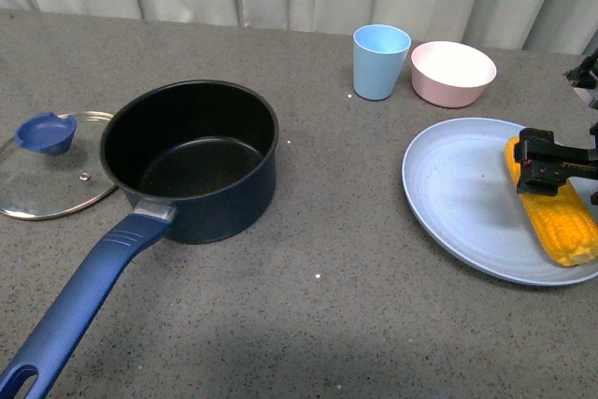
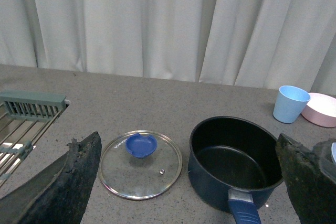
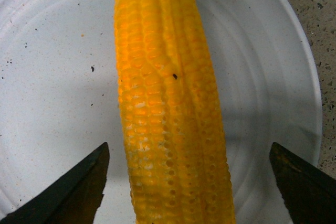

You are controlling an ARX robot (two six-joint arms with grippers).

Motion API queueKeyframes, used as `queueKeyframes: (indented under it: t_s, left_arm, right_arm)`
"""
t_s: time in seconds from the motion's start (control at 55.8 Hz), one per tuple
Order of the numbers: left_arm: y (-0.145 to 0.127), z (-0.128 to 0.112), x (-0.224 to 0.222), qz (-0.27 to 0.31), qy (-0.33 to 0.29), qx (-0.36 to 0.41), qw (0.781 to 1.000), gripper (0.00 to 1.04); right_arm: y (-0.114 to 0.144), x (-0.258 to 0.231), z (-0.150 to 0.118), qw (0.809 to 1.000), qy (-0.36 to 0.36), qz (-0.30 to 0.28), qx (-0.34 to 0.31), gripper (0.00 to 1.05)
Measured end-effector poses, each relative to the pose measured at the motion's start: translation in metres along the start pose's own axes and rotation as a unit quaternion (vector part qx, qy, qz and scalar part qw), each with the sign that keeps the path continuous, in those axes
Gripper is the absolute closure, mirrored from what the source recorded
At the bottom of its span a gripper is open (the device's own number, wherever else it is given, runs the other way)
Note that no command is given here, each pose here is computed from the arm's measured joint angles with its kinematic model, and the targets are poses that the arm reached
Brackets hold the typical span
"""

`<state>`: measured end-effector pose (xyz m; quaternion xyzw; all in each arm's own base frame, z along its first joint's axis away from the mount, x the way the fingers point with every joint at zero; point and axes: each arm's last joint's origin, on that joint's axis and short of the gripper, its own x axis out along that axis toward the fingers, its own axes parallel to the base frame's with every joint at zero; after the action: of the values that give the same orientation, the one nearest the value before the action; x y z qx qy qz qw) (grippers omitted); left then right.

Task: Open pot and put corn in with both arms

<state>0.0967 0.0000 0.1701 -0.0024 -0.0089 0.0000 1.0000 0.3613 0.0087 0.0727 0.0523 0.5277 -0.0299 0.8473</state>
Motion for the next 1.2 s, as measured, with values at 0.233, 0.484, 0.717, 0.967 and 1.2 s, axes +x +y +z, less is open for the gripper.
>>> queueKeyframes:
  t_s: [0.233,0.484,0.717,0.967,1.2]
  left_arm:
    - [0.0,0.0,0.0,0.0,0.0,0.0,1.0,0.06]
    - [0.0,0.0,0.0,0.0,0.0,0.0,1.0,0.06]
    - [0.0,0.0,0.0,0.0,0.0,0.0,1.0,0.06]
    - [0.0,0.0,0.0,0.0,0.0,0.0,1.0,0.06]
    - [0.0,0.0,0.0,0.0,0.0,0.0,1.0,0.06]
  right_arm:
    - [0.003,-0.001,0.001,1.0,0.004,0.004,-0.003,0.61]
    - [0.005,-0.004,0.001,1.0,0.005,0.025,0.004,0.85]
    - [0.026,-0.058,0.012,0.983,-0.04,0.176,0.042,0.94]
    - [0.092,-0.077,0.026,0.945,-0.03,0.325,0.018,0.95]
    - [0.167,-0.065,0.041,0.918,0.007,0.398,0.005,0.96]
